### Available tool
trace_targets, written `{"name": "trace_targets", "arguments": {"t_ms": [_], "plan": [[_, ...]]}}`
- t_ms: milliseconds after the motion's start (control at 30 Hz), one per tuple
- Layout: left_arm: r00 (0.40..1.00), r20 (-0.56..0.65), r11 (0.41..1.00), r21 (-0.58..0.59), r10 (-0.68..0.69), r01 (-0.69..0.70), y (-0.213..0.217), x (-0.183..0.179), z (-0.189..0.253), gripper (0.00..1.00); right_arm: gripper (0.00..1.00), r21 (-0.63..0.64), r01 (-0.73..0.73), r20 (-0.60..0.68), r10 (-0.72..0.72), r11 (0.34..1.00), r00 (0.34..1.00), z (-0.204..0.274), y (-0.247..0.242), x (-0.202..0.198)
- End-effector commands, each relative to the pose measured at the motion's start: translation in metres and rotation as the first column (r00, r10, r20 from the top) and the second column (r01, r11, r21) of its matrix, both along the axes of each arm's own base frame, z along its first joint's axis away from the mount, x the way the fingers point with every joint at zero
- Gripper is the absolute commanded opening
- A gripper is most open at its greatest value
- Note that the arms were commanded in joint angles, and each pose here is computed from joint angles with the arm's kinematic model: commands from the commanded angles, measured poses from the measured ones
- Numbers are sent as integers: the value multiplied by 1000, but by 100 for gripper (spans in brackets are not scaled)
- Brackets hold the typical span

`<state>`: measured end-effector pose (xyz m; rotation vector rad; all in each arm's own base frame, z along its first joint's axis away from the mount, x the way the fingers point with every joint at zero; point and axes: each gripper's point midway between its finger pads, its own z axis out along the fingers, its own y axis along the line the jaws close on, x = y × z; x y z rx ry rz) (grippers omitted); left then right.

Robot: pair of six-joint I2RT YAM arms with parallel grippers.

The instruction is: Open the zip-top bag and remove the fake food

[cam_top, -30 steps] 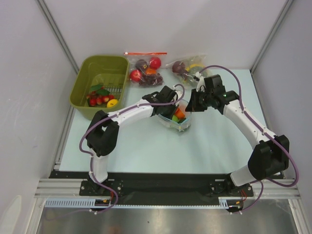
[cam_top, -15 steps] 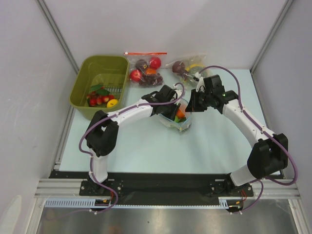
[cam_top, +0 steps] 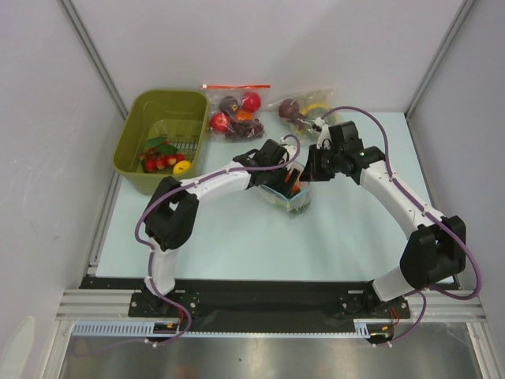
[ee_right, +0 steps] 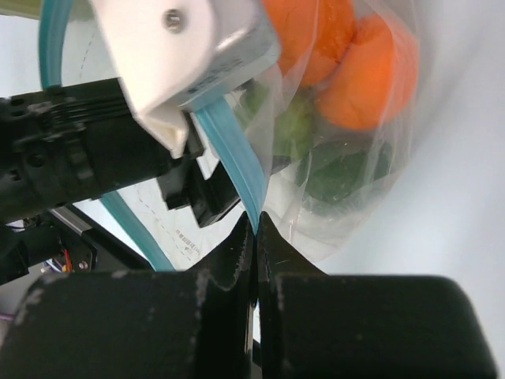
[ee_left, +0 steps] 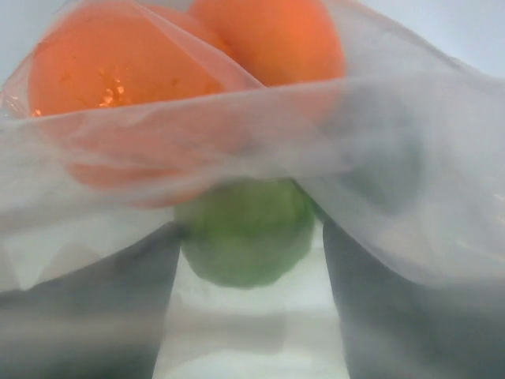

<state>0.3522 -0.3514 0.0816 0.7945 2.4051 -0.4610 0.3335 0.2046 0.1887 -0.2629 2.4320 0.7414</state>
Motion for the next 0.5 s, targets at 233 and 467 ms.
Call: {"name": "trace_targets", "arguments": {"t_ms": [233, 467], "plan": [[999, 5, 999, 17, 33, -34, -1, 13, -15, 66, 0, 6, 12, 25, -12, 1000, 1000, 5, 0, 9], [999, 41, 999, -34, 35, -33, -4, 14, 11, 22, 0, -1, 19, 22, -19, 1000, 1000, 3, -1, 10]]}}
